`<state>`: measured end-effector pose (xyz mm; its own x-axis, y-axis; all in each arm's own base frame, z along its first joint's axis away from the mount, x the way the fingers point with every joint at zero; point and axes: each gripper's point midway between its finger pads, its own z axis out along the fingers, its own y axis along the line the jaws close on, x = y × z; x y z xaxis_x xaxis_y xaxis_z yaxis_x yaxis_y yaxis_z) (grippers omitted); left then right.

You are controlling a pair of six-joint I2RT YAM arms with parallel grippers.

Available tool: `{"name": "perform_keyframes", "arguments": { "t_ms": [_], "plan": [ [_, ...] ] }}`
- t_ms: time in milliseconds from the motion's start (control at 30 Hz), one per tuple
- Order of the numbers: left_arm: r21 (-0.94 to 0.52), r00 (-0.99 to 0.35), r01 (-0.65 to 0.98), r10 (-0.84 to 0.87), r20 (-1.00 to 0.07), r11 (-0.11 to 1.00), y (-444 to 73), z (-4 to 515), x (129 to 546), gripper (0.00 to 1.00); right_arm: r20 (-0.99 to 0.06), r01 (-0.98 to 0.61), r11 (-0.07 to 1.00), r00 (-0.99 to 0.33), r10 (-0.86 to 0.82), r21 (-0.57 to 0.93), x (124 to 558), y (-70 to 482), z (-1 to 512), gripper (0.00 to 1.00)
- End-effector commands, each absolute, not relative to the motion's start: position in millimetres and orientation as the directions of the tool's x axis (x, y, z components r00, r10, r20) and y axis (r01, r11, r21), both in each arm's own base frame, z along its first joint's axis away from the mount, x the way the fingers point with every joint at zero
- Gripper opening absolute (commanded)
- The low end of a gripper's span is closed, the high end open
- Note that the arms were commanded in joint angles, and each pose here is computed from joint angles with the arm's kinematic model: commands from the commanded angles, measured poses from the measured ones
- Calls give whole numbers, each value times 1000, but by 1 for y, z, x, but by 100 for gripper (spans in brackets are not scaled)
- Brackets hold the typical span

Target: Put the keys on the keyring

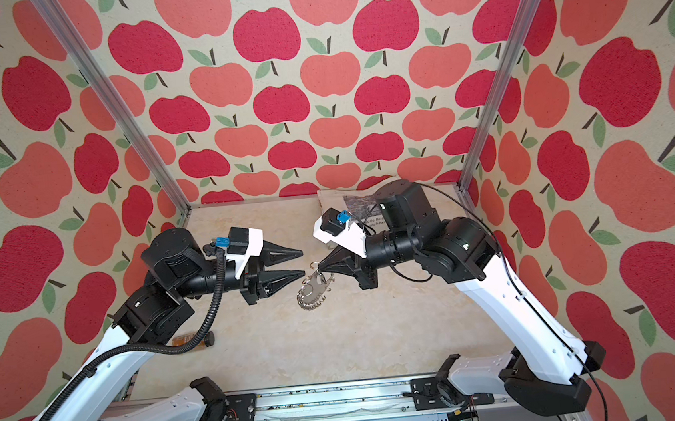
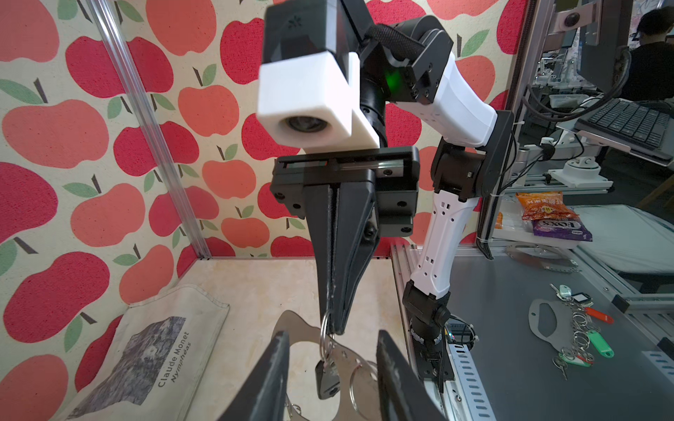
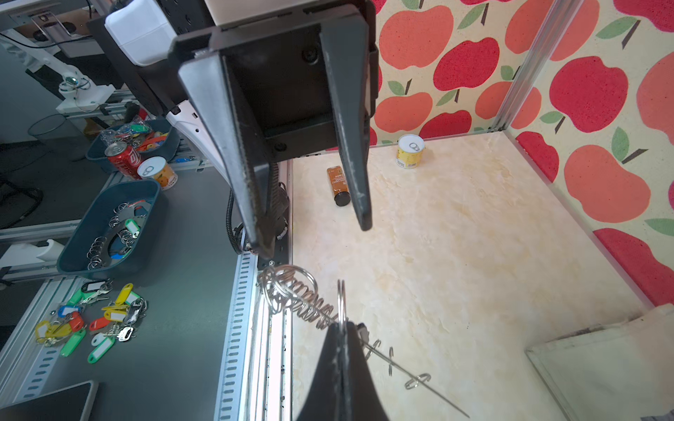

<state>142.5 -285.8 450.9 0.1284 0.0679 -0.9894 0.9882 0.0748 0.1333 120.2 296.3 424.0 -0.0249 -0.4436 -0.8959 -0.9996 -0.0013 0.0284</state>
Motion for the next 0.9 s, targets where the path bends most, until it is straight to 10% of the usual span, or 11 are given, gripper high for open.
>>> {"name": "perform_keyframes", "arguments": {
  "t_ms": [0, 867],
  "plan": [
    [151, 139, 986, 139, -980, 75, -287, 442, 143, 41, -886, -1000, -30, 14, -463, 1, 113, 295, 427, 0],
    [182, 171, 983, 210, -963, 32, -303, 431, 141, 19, -881, -997, -72, 67, -469, -37, 106, 302, 433, 0]
  ]
}}
